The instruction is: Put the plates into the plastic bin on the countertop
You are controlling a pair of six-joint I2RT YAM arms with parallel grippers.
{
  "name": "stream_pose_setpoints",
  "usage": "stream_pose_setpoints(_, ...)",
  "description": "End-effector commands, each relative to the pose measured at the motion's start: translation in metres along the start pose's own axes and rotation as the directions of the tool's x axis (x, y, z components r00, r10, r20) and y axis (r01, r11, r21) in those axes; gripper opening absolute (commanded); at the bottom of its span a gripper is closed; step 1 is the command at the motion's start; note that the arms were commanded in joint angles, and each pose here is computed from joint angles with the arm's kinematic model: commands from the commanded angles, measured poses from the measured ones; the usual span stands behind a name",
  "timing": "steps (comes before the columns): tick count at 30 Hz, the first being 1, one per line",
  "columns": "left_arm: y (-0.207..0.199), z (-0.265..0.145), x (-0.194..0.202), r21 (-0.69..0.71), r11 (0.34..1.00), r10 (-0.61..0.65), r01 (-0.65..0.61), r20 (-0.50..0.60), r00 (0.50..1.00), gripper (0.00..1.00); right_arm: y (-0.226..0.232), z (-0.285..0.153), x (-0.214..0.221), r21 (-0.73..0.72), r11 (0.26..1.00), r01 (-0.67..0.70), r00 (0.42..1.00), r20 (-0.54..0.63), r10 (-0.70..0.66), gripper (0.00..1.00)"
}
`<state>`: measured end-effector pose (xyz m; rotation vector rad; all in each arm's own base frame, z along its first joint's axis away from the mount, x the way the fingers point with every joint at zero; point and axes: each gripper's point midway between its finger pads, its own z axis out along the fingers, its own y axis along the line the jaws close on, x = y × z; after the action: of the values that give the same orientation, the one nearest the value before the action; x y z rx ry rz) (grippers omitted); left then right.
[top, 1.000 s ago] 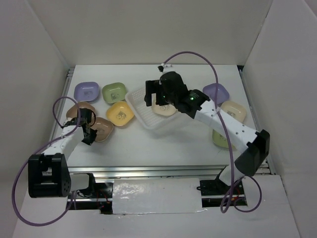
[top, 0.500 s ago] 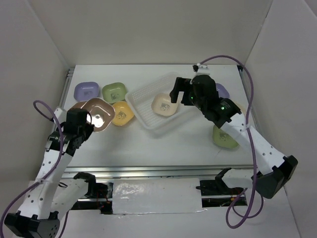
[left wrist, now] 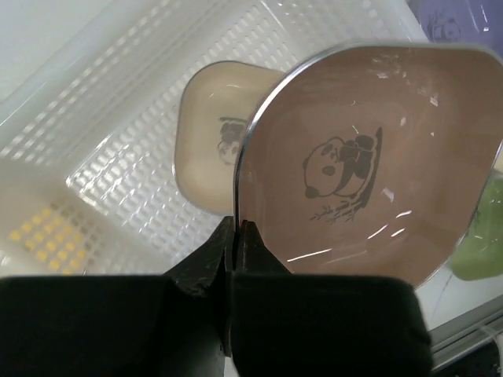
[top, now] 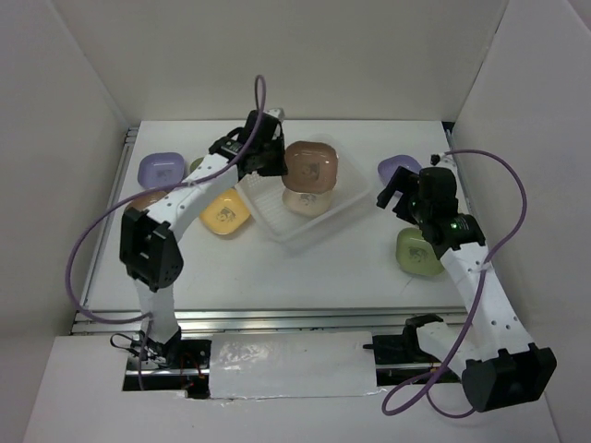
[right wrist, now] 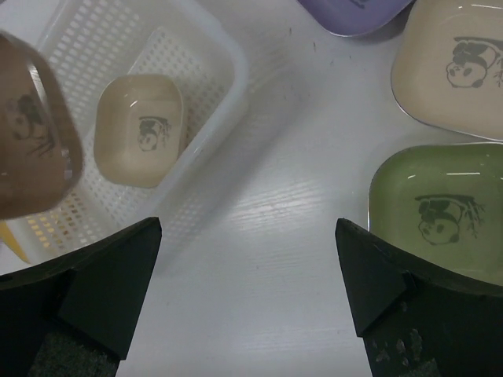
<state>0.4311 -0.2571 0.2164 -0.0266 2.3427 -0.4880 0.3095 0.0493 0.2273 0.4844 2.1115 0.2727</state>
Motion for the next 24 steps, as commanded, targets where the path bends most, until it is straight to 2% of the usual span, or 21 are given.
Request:
stream_pose_setpoints(1,-0.015,0.007,-0.011,0.103,0.973,0.21,-0.205,-0.04,0.977,0.0,0.002,-0.019,-0.007,-0.058,0.998,-0.028,0.999,0.036,0.03,1.0)
stream_pose_setpoints(5,0.009,0.046,0.006,0.07,0.974,0.222,-0.214,-0.141,0.965,0.0,-0.011,-0.027,-0.004,-0.035,0.999,-0.037,0.998,0.049,0.039,1.0)
stream_pose_setpoints(8,0.027,0.064,0.011,0.056,0.977,0.211,-0.205,-0.172,0.962,0.0,-0.018,-0.03,-0.001,-0.03,0.999,-0.045,0.998,0.051,0.047,1.0)
stream_pose_setpoints(10,0.025,0.07,0.011,0.075,0.975,0.221,-0.21,-0.179,0.959,0.02,-0.022,-0.031,0.001,-0.02,0.999,-0.045,0.998,0.05,0.046,1.0)
stream_pose_setpoints(12,0.022,0.077,0.014,0.103,0.972,0.228,-0.211,-0.195,0.954,0.11,-0.025,-0.03,0.003,-0.012,0.999,-0.05,0.998,0.049,0.05,1.0)
stream_pose_setpoints(13,0.02,0.076,0.015,0.115,0.971,0.228,-0.208,-0.204,0.952,0.2,-0.027,-0.029,0.005,-0.008,0.999,-0.051,0.998,0.048,0.051,1.0)
stream_pose_setpoints(14,0.019,0.077,0.018,0.115,0.971,0.228,-0.208,-0.214,0.95,0.42,-0.03,-0.028,0.007,0.0,0.999,-0.053,0.998,0.042,0.053,1.0)
stream_pose_setpoints(16,0.018,0.075,0.02,0.108,0.973,0.224,-0.205,-0.211,0.951,0.57,-0.034,-0.022,0.012,0.023,0.997,-0.067,0.997,0.029,0.067,1.0)
stream_pose_setpoints(17,0.011,0.065,0.015,0.103,0.971,0.231,-0.215,-0.186,0.955,0.68,-0.037,-0.019,0.014,0.035,0.996,-0.078,0.997,0.024,0.077,1.0)
stream_pose_setpoints(19,0.003,0.055,0.013,0.112,0.969,0.238,-0.222,-0.156,0.959,0.79,-0.043,-0.007,0.027,0.064,0.995,-0.08,0.997,-0.011,0.081,1.0)
stream_pose_setpoints(20,-0.011,0.036,0.003,0.137,0.963,0.248,-0.232,-0.111,0.962,0.99,-0.048,-0.001,0.032,0.088,0.992,-0.084,0.996,-0.026,0.087,1.0)
stream_pose_setpoints(22,-0.025,0.016,-0.004,0.17,0.96,0.238,-0.223,-0.069,0.969,0.99,-0.06,0.015,0.048,0.16,0.982,-0.099,0.992,-0.064,0.11,1.0)
stream_pose_setpoints(23,-0.039,-0.012,-0.021,0.195,0.955,0.225,-0.222,0.007,0.974,0.99,-0.064,0.021,0.054,0.183,0.978,-0.102,0.99,-0.081,0.118,1.0)
stream_pose_setpoints(24,-0.04,-0.02,-0.021,0.192,0.966,0.173,-0.172,0.015,0.985,0.99,-0.069,0.027,0.057,0.205,0.971,-0.123,0.986,-0.083,0.142,1.0)
